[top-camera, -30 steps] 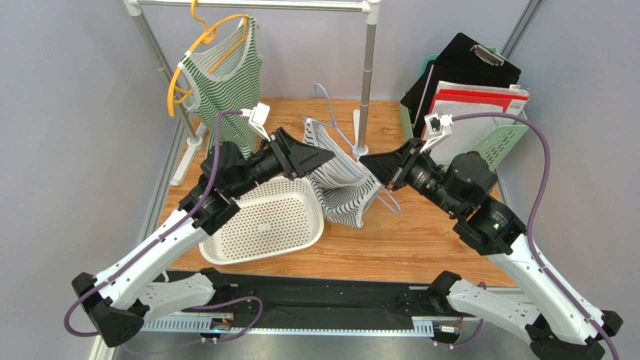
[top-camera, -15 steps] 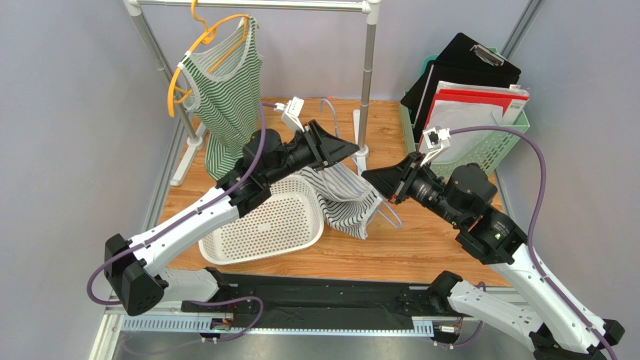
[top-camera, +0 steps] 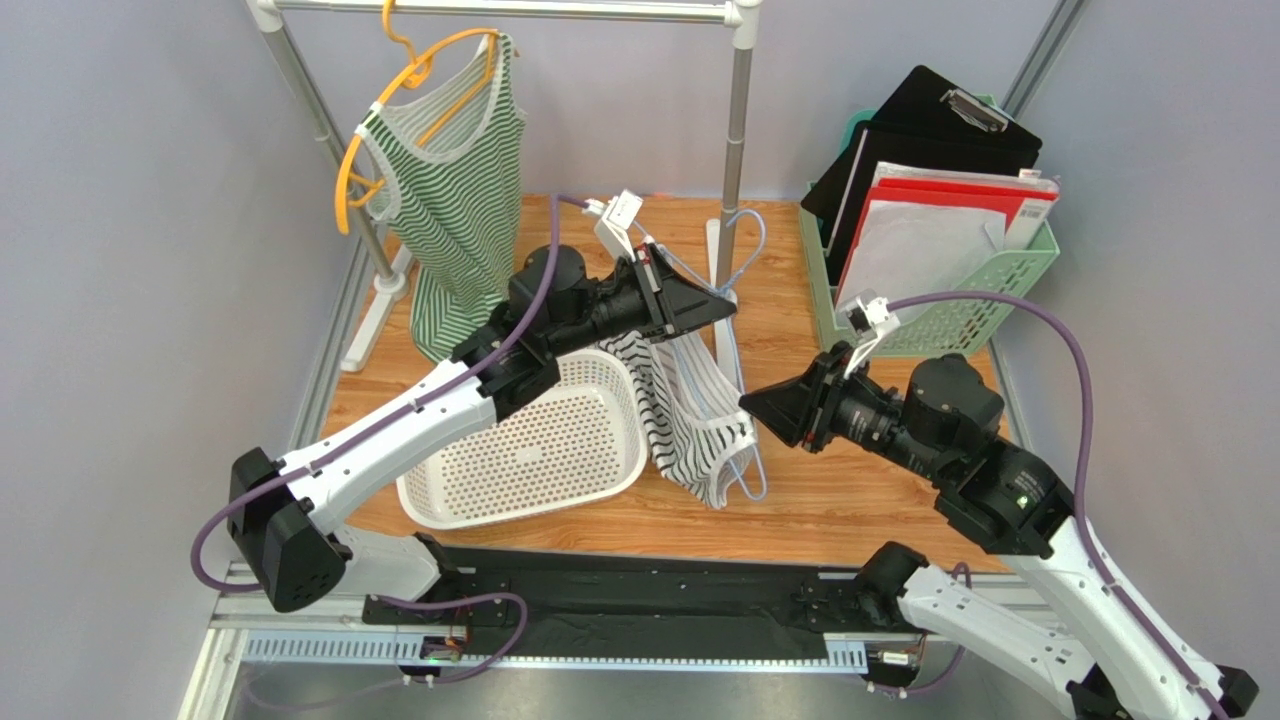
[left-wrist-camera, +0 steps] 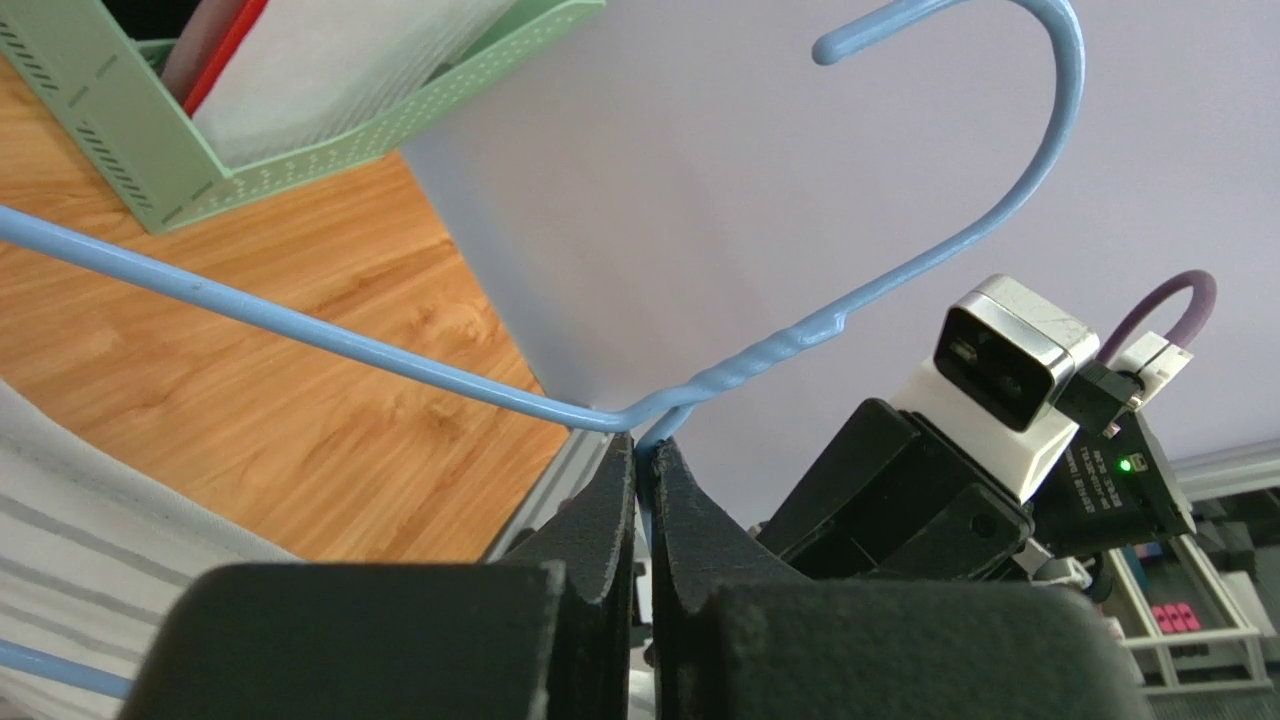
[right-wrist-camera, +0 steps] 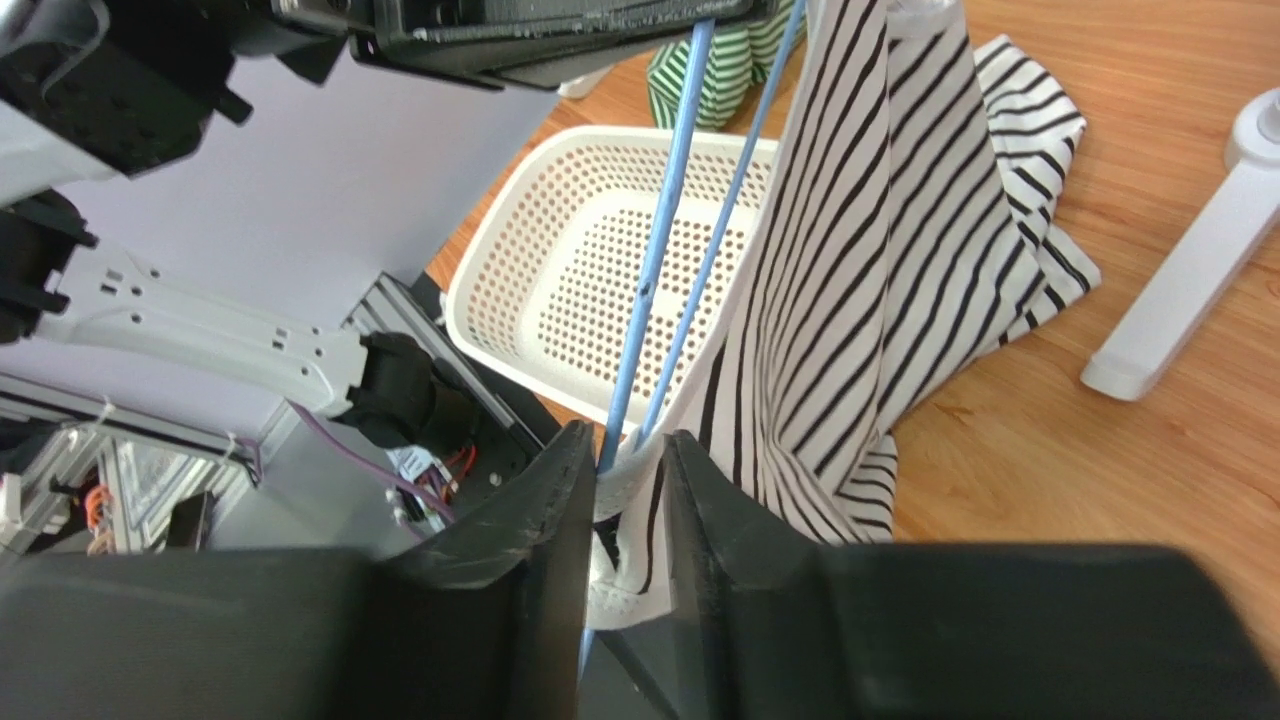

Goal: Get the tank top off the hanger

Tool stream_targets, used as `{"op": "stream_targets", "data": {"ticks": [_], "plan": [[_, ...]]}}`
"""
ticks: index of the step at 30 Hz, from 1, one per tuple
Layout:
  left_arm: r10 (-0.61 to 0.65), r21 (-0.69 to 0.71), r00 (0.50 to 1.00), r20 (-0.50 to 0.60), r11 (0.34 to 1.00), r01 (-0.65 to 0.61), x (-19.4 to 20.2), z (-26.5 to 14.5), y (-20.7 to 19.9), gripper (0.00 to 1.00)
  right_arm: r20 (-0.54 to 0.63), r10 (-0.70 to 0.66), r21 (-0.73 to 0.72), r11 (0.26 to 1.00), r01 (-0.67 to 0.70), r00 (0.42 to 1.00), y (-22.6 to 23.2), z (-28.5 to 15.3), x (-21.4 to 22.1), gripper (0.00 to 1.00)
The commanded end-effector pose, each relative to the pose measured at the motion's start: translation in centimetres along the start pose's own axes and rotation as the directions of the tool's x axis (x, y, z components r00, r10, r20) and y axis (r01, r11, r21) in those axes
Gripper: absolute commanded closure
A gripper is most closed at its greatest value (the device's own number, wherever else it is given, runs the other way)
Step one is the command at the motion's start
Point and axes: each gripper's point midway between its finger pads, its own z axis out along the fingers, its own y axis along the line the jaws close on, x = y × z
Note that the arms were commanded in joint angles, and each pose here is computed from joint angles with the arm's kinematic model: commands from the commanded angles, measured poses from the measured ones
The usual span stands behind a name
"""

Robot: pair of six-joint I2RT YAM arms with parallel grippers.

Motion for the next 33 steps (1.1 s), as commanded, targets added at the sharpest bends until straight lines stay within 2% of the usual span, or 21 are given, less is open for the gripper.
{"op": "stream_targets", "data": {"ticks": [1,3,5,14,16,20,21,23,29,33], "plan": [[0.042,0.139,0.999,-0.028,0.990,-0.038,-0.5,-0.6,-5.1,1.00,-0.100,-0.095,0.011,0.995,0.096,0.991,-0.9,-2.2,2.6,0.58],[0.056,0.166,0.997,-0.051,0.985,-0.047,-0.1,-1.0,-6.2,1.00,-0.104,-0.126,0.022,0.991,0.129,0.986,-1.2,-3.3,2.7,0.47],[0.071,0.182,0.994,-0.084,0.982,-0.055,0.5,-1.7,-7.2,1.00,-0.141,-0.136,0.044,0.989,0.144,0.981,-1.7,-4.3,3.5,0.41],[0.118,0.285,0.975,-0.191,0.957,-0.060,2.9,-6.0,-10.8,1.00,-0.167,-0.158,0.094,0.980,0.176,0.973,-3.0,-8.4,5.3,0.25],[0.117,0.260,0.968,-0.222,0.964,-0.057,3.7,-6.6,-10.6,1.00,-0.144,-0.170,0.006,0.985,0.173,0.975,-1.2,-9.0,5.1,0.23],[0.133,0.218,0.974,-0.186,0.972,-0.091,3.3,-7.6,-10.4,1.00,-0.054,-0.197,-0.223,0.958,0.180,0.979,3.4,-10.8,4.0,0.11],[0.131,0.214,0.973,-0.188,0.973,-0.089,3.4,-7.5,-10.2,1.00,-0.055,-0.205,-0.287,0.940,0.181,0.977,4.6,-11.3,4.2,0.09],[0.129,0.232,0.972,-0.194,0.969,-0.083,3.5,-7.8,-10.7,1.00,-0.034,-0.235,-0.326,0.921,0.212,0.971,5.2,-11.5,4.0,0.09],[0.137,0.286,0.951,-0.277,0.957,-0.055,5.0,-8.8,-11.9,1.00,-0.016,-0.278,-0.188,0.944,0.270,0.961,2.1,-9.4,3.8,0.12],[0.146,0.321,0.934,-0.326,0.946,-0.036,6.4,-10.2,-12.5,1.00,0.037,-0.311,-0.182,0.932,0.313,0.950,2.2,-7.1,2.2,0.13]]}}
